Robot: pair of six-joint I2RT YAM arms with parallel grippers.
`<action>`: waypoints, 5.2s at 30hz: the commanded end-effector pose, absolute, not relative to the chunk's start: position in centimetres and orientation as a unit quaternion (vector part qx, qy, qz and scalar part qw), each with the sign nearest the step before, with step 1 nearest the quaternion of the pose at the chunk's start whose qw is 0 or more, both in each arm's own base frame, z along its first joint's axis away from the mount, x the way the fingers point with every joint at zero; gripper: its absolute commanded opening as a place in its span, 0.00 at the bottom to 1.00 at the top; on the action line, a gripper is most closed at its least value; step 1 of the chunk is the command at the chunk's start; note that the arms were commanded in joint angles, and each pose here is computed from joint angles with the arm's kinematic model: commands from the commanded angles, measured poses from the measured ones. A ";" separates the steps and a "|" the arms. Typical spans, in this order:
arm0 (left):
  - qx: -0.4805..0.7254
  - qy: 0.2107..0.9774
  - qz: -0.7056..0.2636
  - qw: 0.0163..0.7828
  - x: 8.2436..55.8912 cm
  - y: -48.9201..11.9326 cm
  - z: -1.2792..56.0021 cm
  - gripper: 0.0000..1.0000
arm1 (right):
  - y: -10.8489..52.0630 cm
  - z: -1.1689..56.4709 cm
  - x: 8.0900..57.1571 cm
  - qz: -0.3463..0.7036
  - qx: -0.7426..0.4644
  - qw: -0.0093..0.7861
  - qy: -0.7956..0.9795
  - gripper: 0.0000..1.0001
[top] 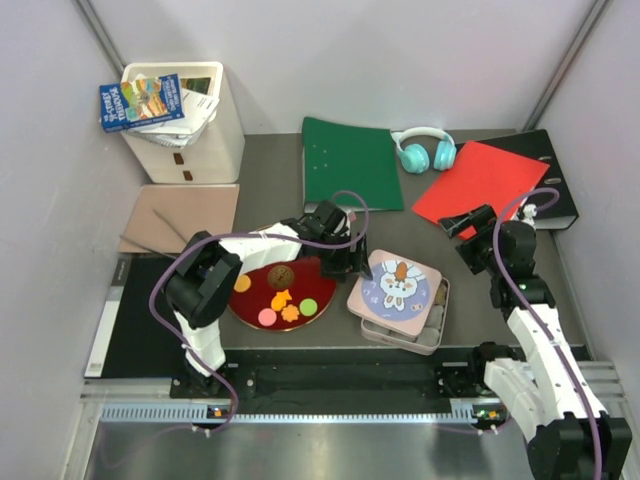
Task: Pack the cookies
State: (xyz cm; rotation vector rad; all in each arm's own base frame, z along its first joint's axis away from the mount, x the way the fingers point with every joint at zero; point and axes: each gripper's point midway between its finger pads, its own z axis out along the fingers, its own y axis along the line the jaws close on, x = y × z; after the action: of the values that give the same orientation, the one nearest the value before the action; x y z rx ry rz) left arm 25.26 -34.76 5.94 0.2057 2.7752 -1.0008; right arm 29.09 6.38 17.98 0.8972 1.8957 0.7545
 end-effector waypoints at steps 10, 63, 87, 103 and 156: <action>0.110 0.926 -0.337 0.133 25.1 -33.9 9.2 0.75 | 1.6 17.7 26.7 0.152 0.345 0.474 0.796 0.99; 0.289 0.875 -0.382 0.073 16.4 -38.5 11.3 0.69 | 7.6 9.3 22.1 0.245 0.282 0.303 0.876 0.99; 0.282 0.894 -0.336 0.089 17.6 -37.7 10.8 0.78 | 7.5 7.3 19.3 0.229 0.312 0.250 0.887 0.70; 0.277 0.898 -0.329 0.093 18.0 -37.6 10.7 0.78 | 7.4 7.7 19.6 0.228 0.332 0.248 0.881 0.56; 0.351 0.826 -0.353 0.265 11.7 -35.5 9.5 0.00 | 9.7 10.7 34.6 0.153 0.123 0.130 0.972 0.00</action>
State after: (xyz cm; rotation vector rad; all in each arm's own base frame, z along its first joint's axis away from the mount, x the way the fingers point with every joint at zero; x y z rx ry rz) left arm 10.45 -31.94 6.80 1.0084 2.3868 -0.8360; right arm 35.26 9.01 10.74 0.4298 2.7770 0.4284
